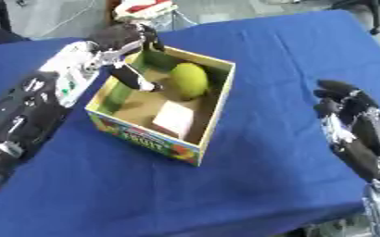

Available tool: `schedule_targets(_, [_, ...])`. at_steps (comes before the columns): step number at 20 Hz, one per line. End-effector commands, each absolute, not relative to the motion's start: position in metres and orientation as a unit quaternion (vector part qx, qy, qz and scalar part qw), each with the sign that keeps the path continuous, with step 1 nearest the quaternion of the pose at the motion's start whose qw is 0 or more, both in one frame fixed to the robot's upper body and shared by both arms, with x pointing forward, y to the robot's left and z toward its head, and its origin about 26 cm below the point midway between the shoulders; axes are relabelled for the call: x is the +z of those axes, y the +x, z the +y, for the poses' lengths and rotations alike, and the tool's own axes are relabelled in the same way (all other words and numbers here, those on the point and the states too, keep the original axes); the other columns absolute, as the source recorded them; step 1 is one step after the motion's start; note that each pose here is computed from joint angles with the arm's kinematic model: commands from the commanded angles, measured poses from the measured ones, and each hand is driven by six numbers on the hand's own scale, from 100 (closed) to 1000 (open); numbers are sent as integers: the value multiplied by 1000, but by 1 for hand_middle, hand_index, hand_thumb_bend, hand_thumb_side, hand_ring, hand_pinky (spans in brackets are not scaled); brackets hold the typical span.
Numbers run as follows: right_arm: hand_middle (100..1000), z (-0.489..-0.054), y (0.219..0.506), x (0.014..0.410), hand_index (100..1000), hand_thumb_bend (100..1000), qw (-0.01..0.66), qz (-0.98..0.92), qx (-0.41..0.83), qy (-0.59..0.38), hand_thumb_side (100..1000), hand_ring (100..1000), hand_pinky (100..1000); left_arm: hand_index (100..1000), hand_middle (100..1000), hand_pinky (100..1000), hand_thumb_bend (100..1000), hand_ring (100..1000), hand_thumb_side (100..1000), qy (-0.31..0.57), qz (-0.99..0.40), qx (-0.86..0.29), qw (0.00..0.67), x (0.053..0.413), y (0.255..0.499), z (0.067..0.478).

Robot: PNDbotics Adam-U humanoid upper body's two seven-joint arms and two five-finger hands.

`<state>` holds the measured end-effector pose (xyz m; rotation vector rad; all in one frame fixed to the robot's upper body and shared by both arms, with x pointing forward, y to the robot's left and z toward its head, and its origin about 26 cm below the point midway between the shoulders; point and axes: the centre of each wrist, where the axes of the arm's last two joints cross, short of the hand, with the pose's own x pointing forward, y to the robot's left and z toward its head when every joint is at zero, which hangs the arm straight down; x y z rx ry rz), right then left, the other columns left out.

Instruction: Pick up objects on the table and place them in the box.

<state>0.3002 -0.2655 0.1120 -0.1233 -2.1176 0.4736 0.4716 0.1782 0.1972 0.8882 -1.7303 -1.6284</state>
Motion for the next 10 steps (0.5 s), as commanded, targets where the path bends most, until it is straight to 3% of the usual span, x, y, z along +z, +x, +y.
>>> schedule_targets(1, [817,-267,301,120,821,100,453,-869,192,-53,554,829,743,744,638,596,601,624,356,350,-690,-568,280,230,464,191])
schedule_targets(5, [817,-270,301,121,822,100,453,-870,188,-61,554,829,743,723,602,552,587,603,327,339,-765,-477,269,268,432,212])
schedule_targets(10, [817,-272,301,123,822,100,451,-871,183,-68,555,829,743,714,591,531,560,596,308,332,-844,-329,262,295,373,254])
